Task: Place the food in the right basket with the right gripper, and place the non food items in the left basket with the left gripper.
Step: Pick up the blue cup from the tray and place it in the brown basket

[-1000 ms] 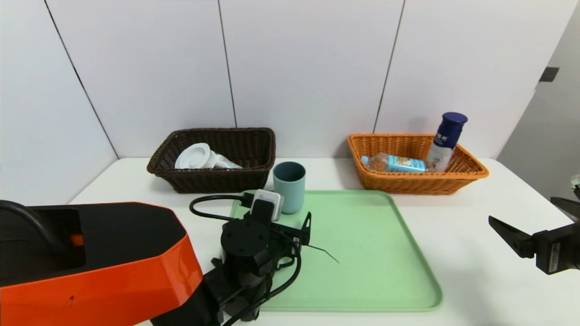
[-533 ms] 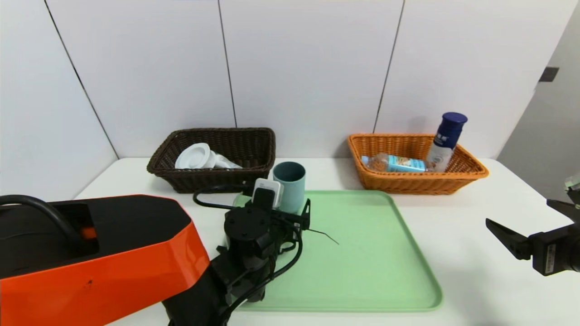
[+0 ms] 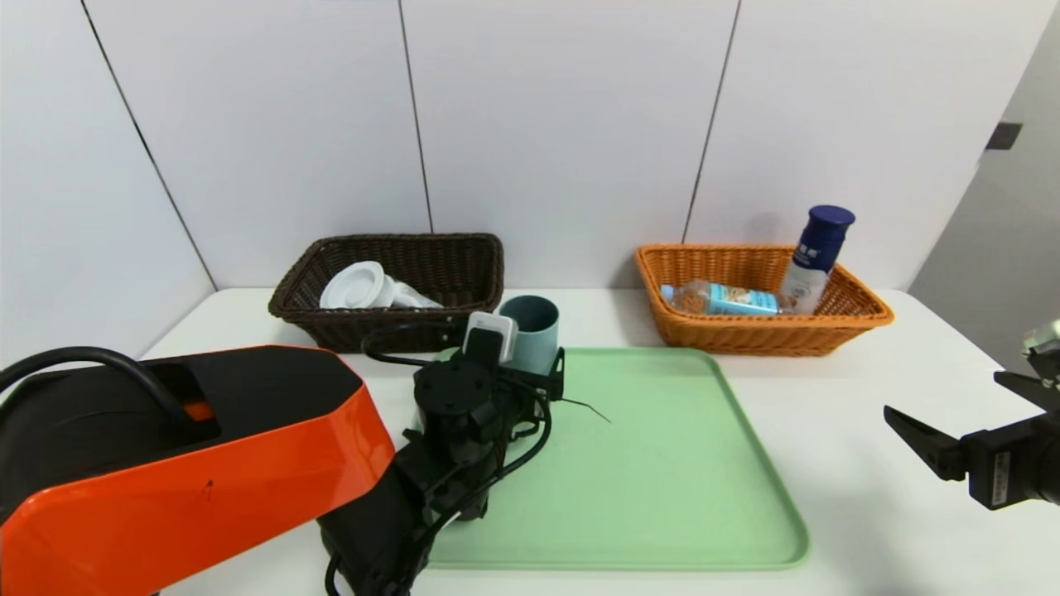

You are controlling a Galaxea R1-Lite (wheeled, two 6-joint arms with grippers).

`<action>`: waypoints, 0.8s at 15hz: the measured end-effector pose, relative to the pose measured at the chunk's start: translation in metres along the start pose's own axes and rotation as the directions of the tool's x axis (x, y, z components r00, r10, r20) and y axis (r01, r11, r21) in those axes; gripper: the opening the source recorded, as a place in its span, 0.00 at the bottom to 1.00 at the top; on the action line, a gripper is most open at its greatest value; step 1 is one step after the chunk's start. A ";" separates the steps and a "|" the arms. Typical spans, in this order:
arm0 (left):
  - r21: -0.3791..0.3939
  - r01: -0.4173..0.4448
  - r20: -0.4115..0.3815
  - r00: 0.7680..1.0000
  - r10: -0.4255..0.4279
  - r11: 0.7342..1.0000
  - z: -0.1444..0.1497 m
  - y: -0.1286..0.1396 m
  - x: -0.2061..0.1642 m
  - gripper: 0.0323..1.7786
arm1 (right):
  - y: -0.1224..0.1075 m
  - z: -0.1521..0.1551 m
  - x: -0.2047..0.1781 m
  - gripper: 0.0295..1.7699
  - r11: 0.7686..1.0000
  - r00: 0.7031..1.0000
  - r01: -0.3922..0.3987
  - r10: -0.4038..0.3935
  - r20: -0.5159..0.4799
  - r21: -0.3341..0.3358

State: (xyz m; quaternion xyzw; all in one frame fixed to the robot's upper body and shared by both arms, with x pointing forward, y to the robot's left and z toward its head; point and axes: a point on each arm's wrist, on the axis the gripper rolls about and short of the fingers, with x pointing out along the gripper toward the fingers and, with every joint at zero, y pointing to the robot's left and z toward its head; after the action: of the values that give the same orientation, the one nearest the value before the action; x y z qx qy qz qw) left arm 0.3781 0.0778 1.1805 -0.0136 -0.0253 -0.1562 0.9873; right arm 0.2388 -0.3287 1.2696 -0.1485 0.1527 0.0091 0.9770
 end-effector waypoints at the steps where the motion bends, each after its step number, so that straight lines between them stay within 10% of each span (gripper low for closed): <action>1: 0.000 0.002 0.004 1.000 -0.002 1.000 0.000 0.001 0.002 0.95 | 0.000 -0.001 0.000 0.97 1.000 1.000 -0.001 0.001 -0.003 -0.001; 3: -0.001 0.000 0.005 1.000 0.000 1.000 0.000 0.002 0.004 0.95 | 0.000 -0.001 0.000 0.97 1.000 1.000 -0.002 0.002 -0.005 0.000; 7: -0.001 -0.005 0.009 1.000 0.005 1.000 -0.001 0.004 0.006 0.65 | 0.000 -0.001 0.001 0.97 1.000 1.000 -0.002 0.002 -0.007 -0.001; 12: 0.000 -0.007 0.010 1.000 0.007 1.000 -0.001 0.004 0.007 0.61 | 0.001 -0.001 0.001 0.97 1.000 1.000 -0.003 0.003 -0.007 -0.001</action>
State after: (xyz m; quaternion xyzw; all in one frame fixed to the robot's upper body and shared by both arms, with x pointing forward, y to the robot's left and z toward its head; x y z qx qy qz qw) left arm 0.3860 0.0796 1.1799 -0.0146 -0.0300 -0.1526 0.9877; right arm 0.2394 -0.3284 1.2681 -0.1488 0.1563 0.0103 0.9764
